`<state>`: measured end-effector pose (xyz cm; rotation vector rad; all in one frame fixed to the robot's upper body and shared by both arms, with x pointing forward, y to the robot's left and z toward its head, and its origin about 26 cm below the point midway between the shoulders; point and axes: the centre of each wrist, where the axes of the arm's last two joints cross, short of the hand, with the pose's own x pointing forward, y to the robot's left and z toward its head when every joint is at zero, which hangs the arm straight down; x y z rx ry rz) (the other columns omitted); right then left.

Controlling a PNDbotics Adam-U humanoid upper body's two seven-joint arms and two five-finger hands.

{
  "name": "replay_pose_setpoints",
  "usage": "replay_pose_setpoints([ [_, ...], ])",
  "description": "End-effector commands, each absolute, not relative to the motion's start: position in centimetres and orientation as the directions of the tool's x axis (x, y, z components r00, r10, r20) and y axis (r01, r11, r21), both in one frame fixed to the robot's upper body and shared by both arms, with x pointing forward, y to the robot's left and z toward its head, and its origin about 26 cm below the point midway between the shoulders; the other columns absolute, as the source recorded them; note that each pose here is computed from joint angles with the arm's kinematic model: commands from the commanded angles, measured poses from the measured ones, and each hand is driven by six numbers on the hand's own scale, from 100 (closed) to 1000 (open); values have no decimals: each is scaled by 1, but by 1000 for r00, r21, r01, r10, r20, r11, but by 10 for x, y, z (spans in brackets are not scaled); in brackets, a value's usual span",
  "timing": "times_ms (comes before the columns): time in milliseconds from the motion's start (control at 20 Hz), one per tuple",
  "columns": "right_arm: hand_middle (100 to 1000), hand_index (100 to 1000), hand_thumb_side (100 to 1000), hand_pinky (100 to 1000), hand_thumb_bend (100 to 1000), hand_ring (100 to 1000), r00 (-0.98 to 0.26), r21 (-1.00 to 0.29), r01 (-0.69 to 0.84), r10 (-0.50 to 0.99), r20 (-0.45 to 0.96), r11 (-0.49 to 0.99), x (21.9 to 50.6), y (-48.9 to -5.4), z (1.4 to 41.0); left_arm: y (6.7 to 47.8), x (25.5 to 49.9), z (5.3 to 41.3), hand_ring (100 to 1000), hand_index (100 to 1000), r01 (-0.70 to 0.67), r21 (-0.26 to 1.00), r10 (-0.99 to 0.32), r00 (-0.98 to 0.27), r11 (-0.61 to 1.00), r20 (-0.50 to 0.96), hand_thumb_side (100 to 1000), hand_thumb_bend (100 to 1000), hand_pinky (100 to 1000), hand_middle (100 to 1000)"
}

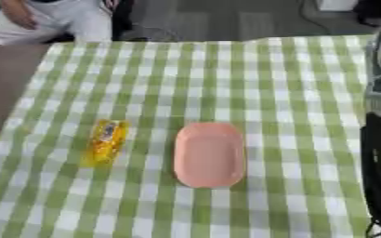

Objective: Pick up objects on the table and place them in the box.

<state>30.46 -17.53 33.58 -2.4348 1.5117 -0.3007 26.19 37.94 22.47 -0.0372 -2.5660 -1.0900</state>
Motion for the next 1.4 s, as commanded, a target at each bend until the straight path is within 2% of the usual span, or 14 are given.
replay_pose_setpoints([
  [50, 656, 1000, 1000, 479, 100, 593, 428, -334, -840, -901, 75, -427, 302, -177, 340, 387, 257, 243, 617, 821, 73, 912, -139, -980, 404, 140, 388, 524, 426, 750],
  [100, 658, 1000, 1000, 481, 100, 595, 427, -332, -841, -901, 80, -428, 302, -177, 340, 388, 255, 242, 640, 839, 65, 935, -171, -976, 348, 131, 389, 567, 449, 767],
  [150, 659, 1000, 1000, 483, 100, 596, 426, -330, -841, -901, 83, -428, 302, -177, 340, 389, 255, 241, 655, 848, 56, 950, -195, -973, 308, 121, 446, 603, 464, 773],
  [250, 660, 1000, 1000, 484, 100, 597, 425, -328, -841, -900, 91, -431, 302, -176, 340, 390, 254, 240, 677, 861, 35, 975, -240, -967, 220, 89, 458, 662, 489, 783],
  [300, 661, 1000, 1000, 486, 100, 598, 425, -327, -840, -900, 96, -432, 302, -176, 340, 390, 254, 242, 697, 870, 19, 985, -260, -963, 171, 64, 423, 742, 518, 786],
  [350, 662, 1000, 1000, 486, 100, 598, 425, -326, -840, -900, 100, -433, 302, -175, 340, 390, 254, 244, 710, 873, -1, 993, -278, -960, 119, 32, 312, 804, 543, 781],
  [400, 662, 1000, 1000, 487, 100, 599, 425, -326, -840, -899, 104, -434, 302, -175, 340, 390, 254, 249, 725, 875, -28, 998, -295, -955, 54, -11, 314, 885, 572, 783],
  [500, 664, 1000, 1000, 489, 100, 601, 423, -324, -840, -899, 113, -436, 302, -175, 340, 389, 256, 261, 754, 874, -99, 992, -318, -940, -81, -120, 252, 860, 633, 768],
  [650, 670, 1000, 1000, 496, 100, 606, 420, -321, -839, -898, 130, -439, 302, -174, 339, 387, 257, 277, 773, 871, -252, 932, -308, -893, -262, -328, 261, 867, 678, 748],
  [750, 672, 1000, 1000, 499, 100, 608, 418, -318, -839, -897, 144, -442, 302, -174, 338, 385, 258, 285, 783, 870, -381, 861, -259, -842, -336, -474, 217, 859, 705, 734],
  [800, 674, 1000, 1000, 501, 100, 609, 418, -317, -839, -896, 149, -443, 302, -174, 338, 384, 259, 289, 796, 874, -450, 816, -220, -809, -364, -545, 275, 899, 730, 728],
  [1000, 679, 1000, 1000, 508, 100, 614, 417, -314, -837, -894, 166, -449, 302, -173, 339, 381, 260, 290, 803, 881, -675, 628, -29, -672, -388, -740, 290, 953, 740, 718],
  [1150, 682, 1000, 1000, 512, 100, 617, 421, -313, -831, -888, 185, -460, 301, -171, 340, 376, 262, 274, 806, 881, -826, 473, 135, -529, -306, -838, 274, 964, 733, 718],
  [1400, 684, 1000, 1000, 514, 100, 619, 432, -325, -816, -878, 207, -478, 299, -167, 344, 364, 260, 223, 793, 873, -885, 359, 266, -438, -297, -859, 301, 956, 711, 716],
])
